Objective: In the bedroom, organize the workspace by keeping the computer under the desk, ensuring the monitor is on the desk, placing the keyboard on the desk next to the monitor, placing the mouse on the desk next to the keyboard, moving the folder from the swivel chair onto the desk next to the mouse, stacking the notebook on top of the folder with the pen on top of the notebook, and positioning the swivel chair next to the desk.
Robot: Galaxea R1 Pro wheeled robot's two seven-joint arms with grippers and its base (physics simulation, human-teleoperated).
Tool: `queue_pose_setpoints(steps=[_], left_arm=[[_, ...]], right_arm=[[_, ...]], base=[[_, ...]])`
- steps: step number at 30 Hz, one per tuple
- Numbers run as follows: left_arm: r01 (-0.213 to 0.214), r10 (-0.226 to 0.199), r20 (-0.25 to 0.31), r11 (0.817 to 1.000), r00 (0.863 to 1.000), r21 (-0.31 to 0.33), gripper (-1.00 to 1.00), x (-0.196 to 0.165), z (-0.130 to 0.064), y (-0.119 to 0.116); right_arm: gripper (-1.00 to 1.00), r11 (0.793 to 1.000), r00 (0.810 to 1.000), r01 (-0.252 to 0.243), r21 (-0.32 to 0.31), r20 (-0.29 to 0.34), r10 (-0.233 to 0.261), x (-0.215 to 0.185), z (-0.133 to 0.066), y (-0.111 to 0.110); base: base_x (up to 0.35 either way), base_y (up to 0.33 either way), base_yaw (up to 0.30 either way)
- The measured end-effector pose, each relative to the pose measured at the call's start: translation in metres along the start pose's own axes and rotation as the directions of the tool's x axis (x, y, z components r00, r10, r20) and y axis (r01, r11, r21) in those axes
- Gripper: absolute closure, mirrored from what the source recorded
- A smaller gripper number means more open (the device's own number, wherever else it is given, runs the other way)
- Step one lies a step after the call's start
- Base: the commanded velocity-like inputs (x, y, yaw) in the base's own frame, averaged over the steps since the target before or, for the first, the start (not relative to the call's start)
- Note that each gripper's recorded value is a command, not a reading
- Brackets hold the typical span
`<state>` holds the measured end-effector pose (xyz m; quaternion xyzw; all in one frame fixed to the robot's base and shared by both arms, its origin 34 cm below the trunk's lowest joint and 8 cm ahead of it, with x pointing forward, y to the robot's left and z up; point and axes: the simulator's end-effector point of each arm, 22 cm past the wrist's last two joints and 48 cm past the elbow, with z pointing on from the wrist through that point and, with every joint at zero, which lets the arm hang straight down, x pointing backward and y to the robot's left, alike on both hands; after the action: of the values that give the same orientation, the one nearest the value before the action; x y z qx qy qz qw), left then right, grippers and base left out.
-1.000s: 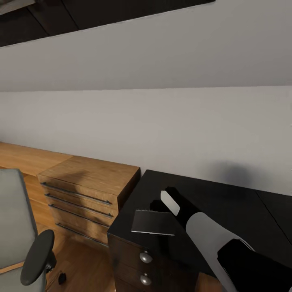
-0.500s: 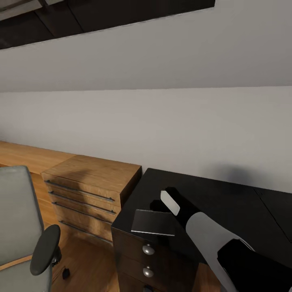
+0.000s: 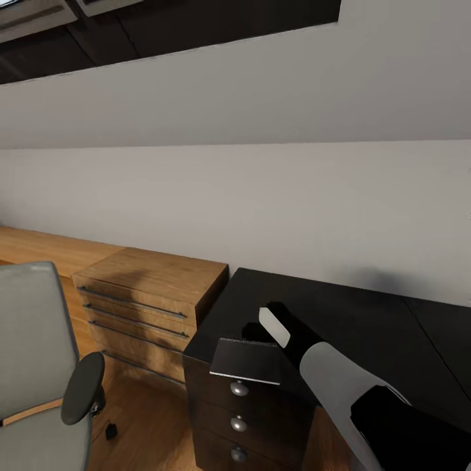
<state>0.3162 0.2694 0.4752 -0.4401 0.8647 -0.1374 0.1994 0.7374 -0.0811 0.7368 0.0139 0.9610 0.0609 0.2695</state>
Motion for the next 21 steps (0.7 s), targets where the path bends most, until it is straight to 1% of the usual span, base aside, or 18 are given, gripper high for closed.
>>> queue_pose_setpoints(steps=[5,11,17,19,21], left_arm=[[0.000,0.000,0.000,1.000,1.000,0.000,-1.00,-0.0001,0.0000,0.0000],[0.002,-0.002,-0.001,1.000,1.000,0.000,-1.00,0.0002,0.0001,0.0002],[0.003,-0.003,-0.001,1.000,1.000,0.000,-1.00,0.0003,0.0001,0.0004],[0.004,-0.004,-0.001,1.000,1.000,0.000,-1.00,0.0002,0.0001,0.0005],[0.004,-0.004,-0.001,1.000,1.000,0.000,-1.00,0.0002,0.0001,0.0005]], right_arm=[[-1.00,1.000,1.000,0.000,0.000,0.000,0.000,-0.0002,0.0000,0.0001],[-1.00,1.000,1.000,-0.001,0.001,0.002,0.001,-0.0008,-0.0001,-0.0002],[-1.00,1.000,1.000,-0.001,-0.003,0.002,0.001,-0.0007,-0.0001,0.0007],[-1.00,1.000,1.000,-0.004,-0.007,0.008,0.004,-0.0021,-0.0002,0.0014],[-1.00,1.000,0.999,-0.018,-0.011,0.038,0.019,-0.0088,-0.0005,0.0022]], base=[[-0.028,0.000,0.000],[-0.148,0.000,0.000],[-0.029,0.000,0.000],[-0.008,0.000,0.000],[-0.004,0.000,0.000]])
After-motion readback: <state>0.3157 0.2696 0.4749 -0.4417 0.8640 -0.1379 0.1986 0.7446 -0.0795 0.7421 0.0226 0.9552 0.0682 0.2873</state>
